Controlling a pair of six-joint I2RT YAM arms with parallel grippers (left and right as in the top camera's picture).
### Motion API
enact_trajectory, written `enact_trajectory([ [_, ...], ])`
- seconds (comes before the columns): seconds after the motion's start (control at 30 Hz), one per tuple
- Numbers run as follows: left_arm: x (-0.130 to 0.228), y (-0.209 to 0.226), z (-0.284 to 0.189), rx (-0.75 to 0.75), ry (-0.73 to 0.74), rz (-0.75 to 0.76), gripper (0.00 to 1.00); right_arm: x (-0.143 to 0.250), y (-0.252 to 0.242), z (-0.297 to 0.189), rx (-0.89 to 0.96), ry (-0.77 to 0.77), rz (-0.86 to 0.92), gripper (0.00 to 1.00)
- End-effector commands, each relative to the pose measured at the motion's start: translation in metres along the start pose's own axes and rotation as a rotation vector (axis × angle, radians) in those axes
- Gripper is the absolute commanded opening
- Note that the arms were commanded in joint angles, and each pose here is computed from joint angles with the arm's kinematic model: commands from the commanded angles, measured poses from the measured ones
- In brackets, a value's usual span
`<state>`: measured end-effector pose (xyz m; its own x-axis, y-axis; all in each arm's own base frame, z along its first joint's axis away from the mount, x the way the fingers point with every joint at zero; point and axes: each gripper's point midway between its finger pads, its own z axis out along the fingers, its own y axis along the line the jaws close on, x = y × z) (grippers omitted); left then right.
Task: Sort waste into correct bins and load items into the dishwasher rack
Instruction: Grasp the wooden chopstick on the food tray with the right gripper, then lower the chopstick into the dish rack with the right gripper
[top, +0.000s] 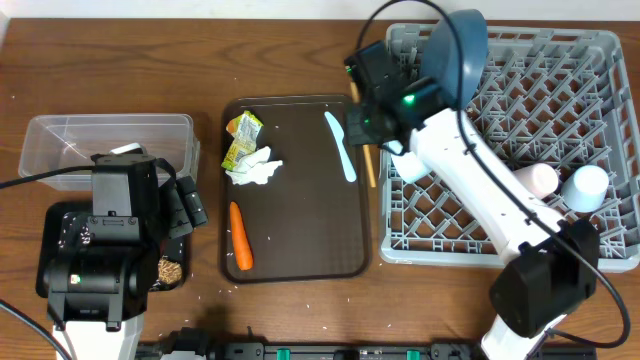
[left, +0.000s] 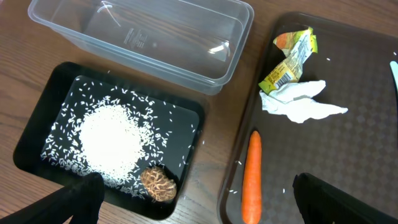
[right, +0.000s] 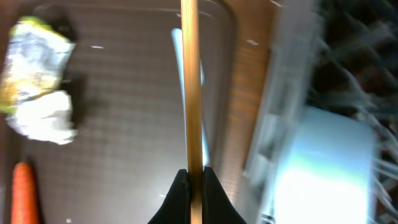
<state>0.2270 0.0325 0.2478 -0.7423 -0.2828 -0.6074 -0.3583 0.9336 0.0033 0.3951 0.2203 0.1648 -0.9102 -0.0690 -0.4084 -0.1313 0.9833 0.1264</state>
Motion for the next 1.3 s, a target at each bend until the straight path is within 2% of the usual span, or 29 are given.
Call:
enact_trajectory([
  [0.0,-0.004,0.003,-0.003,-0.013,-0.015,-0.009,0.98,-0.003,-0.022,-0.007,0.012,0.013,0.089,0.01],
  [0.13,-0.004,0.003,-0.003,-0.013,-0.015,-0.009,0.98,0.008,-0.029,-0.008,-0.007,0.079,0.115,0.01],
  [0.4,-0.004,0.003,-0.003,-0.013,-0.015,-0.009,0.98,0.014,-0.043,-0.023,0.014,0.096,0.135,0.01],
  [0.73,-0.004,0.003,-0.003,-0.013,-0.015,-0.009,0.98,0.016,-0.094,-0.113,0.026,-0.022,0.214,0.01],
  [0.9,-0.004,0.003,-0.003,-0.013,-0.015,-0.009,0.98,0.040,-0.113,-0.136,0.065,0.022,0.205,0.01],
  [1.07,-0.004,0.003,-0.003,-0.013,-0.015,-0.009,0.98,0.050,-0.149,-0.135,0.202,0.046,0.252,0.01],
  [1.27,-0.004,0.003,-0.003,-0.013,-0.015,-0.009,0.98,0.073,-0.165,-0.097,0.194,0.159,0.317,0.01],
])
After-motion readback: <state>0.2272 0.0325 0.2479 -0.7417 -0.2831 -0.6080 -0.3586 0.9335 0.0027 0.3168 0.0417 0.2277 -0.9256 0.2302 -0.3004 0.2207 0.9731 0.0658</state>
